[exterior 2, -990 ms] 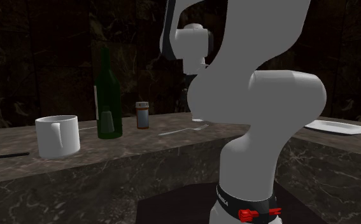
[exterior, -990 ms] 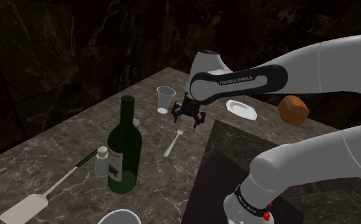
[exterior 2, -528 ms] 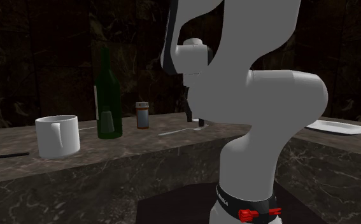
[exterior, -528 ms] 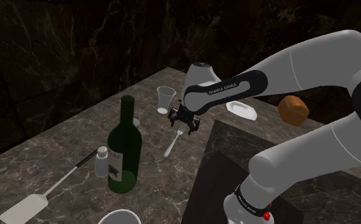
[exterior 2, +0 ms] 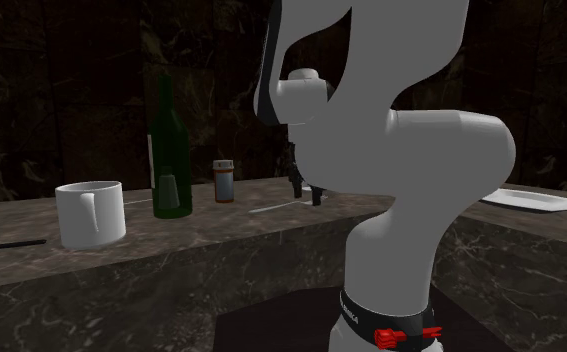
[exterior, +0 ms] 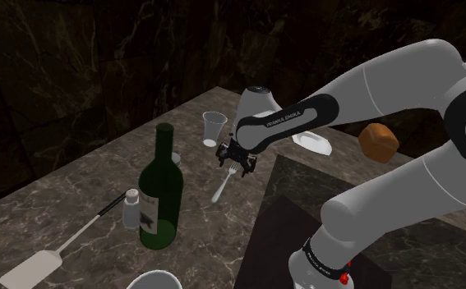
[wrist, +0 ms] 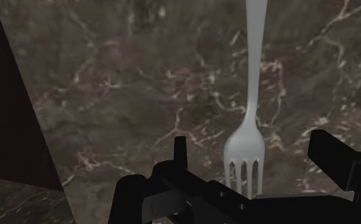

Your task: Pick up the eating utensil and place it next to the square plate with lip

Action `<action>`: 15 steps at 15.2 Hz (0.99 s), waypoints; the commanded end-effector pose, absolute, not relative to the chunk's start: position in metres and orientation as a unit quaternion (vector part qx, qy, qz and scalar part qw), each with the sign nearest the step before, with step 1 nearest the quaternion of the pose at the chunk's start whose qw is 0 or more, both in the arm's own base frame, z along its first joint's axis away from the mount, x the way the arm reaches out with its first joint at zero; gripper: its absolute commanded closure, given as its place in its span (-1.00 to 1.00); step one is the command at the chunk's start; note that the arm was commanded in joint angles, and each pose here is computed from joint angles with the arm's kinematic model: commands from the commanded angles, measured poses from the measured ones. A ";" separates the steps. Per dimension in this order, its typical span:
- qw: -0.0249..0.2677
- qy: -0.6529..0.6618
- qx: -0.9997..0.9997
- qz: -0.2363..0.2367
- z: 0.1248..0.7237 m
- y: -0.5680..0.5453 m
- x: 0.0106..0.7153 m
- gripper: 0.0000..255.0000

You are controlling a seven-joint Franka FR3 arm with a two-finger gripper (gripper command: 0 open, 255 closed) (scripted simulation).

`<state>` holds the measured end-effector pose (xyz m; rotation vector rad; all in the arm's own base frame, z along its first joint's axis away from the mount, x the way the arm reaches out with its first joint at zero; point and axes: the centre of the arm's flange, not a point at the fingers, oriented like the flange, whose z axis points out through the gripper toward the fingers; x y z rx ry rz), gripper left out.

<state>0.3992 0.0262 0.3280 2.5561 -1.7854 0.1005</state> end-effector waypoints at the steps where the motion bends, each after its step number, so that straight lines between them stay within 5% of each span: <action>1: 0.011 -0.572 0.819 0.032 0.328 0.026 0.399 -1.00; 2: 0.011 -0.572 0.819 0.032 0.328 0.026 0.399 -1.00; 3: 0.011 -0.572 0.819 0.032 0.328 0.026 0.399 1.00; 15: 0.011 -0.572 0.819 0.032 0.344 0.026 0.399 1.00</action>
